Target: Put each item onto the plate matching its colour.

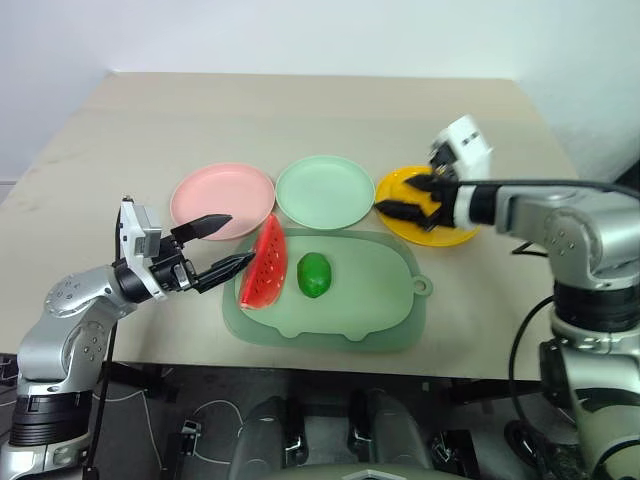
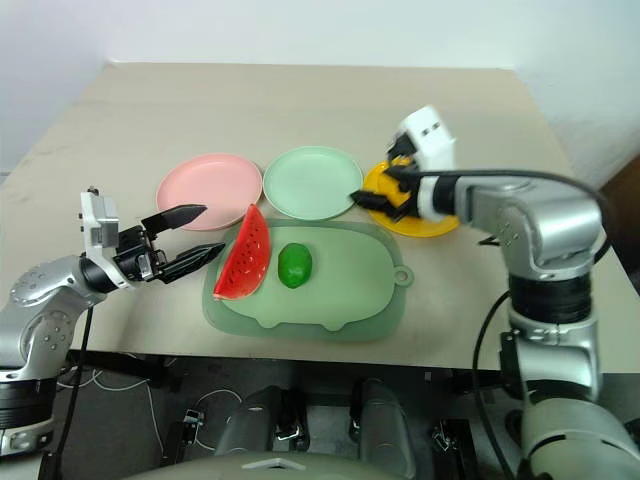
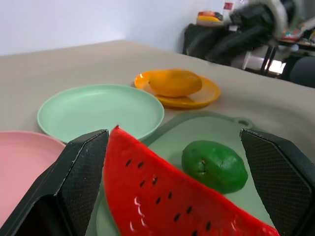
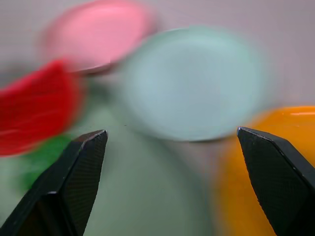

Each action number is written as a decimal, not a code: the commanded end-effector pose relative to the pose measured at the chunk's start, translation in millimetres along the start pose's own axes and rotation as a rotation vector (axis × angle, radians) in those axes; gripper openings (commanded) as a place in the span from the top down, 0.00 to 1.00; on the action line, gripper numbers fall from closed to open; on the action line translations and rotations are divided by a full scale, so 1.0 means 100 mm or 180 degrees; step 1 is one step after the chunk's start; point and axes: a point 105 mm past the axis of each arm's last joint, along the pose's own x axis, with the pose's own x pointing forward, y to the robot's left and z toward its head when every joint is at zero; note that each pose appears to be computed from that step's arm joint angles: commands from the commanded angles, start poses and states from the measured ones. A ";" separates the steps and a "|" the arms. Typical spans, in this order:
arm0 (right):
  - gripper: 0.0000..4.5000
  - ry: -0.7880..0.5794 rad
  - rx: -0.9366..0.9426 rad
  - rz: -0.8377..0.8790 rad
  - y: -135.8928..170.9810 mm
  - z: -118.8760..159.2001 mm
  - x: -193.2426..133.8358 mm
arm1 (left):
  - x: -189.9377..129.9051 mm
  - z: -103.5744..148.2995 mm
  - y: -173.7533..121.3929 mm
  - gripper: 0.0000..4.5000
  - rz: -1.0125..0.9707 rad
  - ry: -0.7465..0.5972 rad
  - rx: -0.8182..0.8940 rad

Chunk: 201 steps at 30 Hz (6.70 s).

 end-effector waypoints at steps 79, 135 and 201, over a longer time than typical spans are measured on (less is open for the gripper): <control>0.00 -0.0317 -0.0485 -0.0219 -0.40 0.44 1.37 | -0.07 0.15 0.00 0.00 0.0032 0.0018 0.0137; 0.00 -0.0788 -0.0848 0.0672 0.32 -0.09 -0.06 | 0.22 -0.09 -0.19 0.00 0.1125 0.1188 -0.0047; 0.00 -0.0858 -0.0808 0.0240 0.14 -0.17 -0.12 | 0.95 -0.64 -0.49 0.38 0.0698 0.2045 -0.1561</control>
